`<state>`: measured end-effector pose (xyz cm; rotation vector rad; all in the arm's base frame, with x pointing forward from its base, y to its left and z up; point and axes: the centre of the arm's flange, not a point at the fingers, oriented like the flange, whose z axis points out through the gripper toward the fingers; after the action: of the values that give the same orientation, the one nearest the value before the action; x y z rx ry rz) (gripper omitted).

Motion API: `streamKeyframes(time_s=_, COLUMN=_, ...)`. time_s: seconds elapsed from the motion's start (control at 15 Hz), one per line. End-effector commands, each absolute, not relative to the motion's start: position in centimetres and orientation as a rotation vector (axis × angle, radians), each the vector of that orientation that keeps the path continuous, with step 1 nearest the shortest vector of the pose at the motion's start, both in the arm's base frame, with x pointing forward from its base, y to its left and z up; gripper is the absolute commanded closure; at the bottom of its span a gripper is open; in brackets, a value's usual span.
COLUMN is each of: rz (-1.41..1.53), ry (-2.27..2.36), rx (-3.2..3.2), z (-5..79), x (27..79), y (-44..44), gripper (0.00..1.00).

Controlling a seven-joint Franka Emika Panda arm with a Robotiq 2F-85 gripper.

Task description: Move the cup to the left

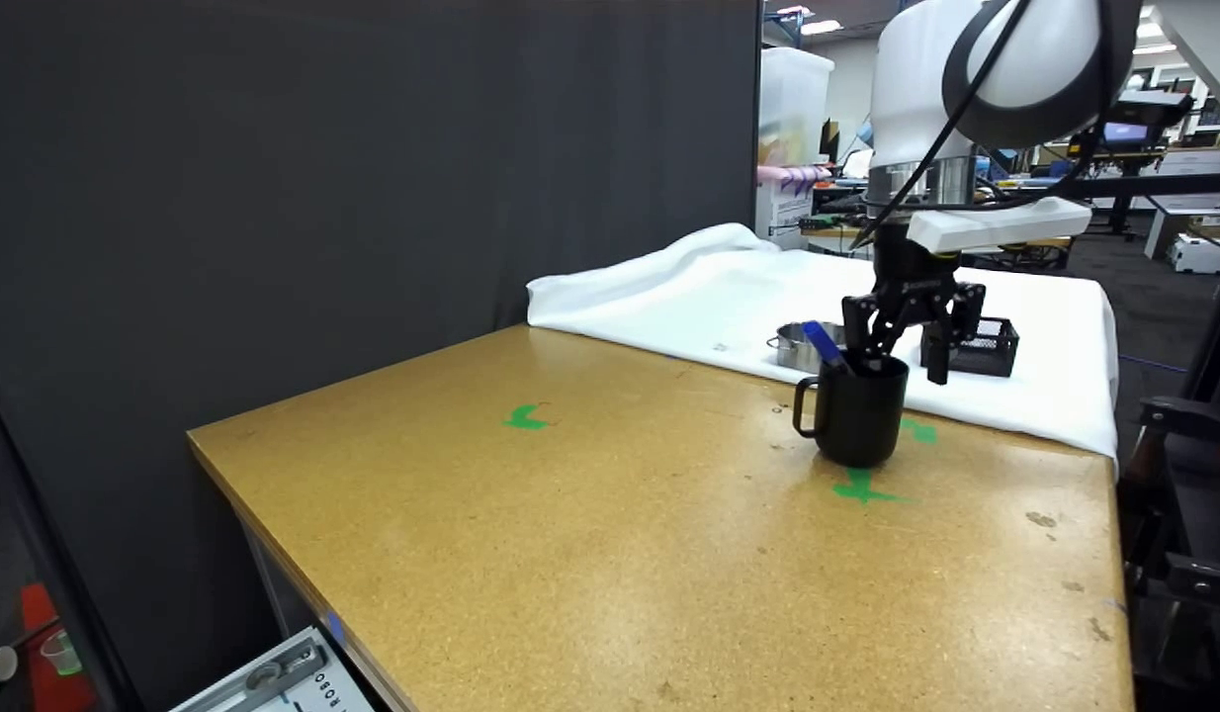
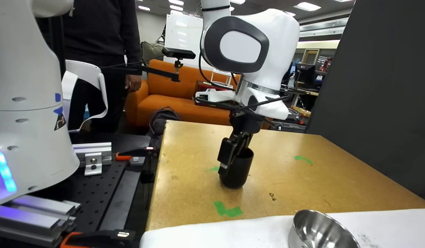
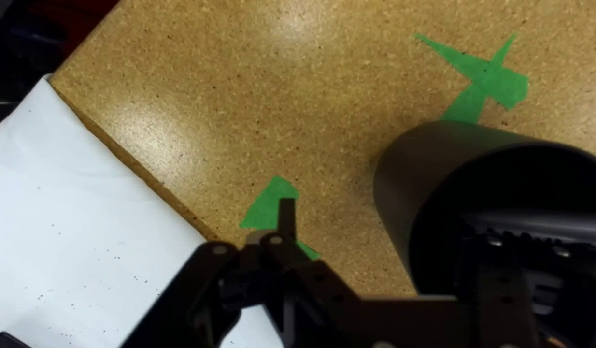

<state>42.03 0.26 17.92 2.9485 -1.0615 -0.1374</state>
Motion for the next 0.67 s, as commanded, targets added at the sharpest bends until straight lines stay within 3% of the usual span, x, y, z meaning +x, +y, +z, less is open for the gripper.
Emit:
streamKeyframes(time_s=0.0, rz=-0.107, ry=-1.035, rx=2.951, z=17.4, x=42.6, y=0.3, gripper=0.62)
streamKeyframes(time_s=0.27, rz=-0.099, ry=-1.011, rx=2.954, z=17.3, x=42.9, y=0.8, gripper=0.9)
streamKeyframes(time_s=0.4, rz=-0.092, ry=-0.997, rx=2.96, z=17.4, x=43.0, y=1.2, gripper=1.0)
streamKeyframes(time_s=0.6, rz=-0.07, ry=-0.979, rx=2.971, z=17.6, x=43.3, y=1.6, gripper=0.99)
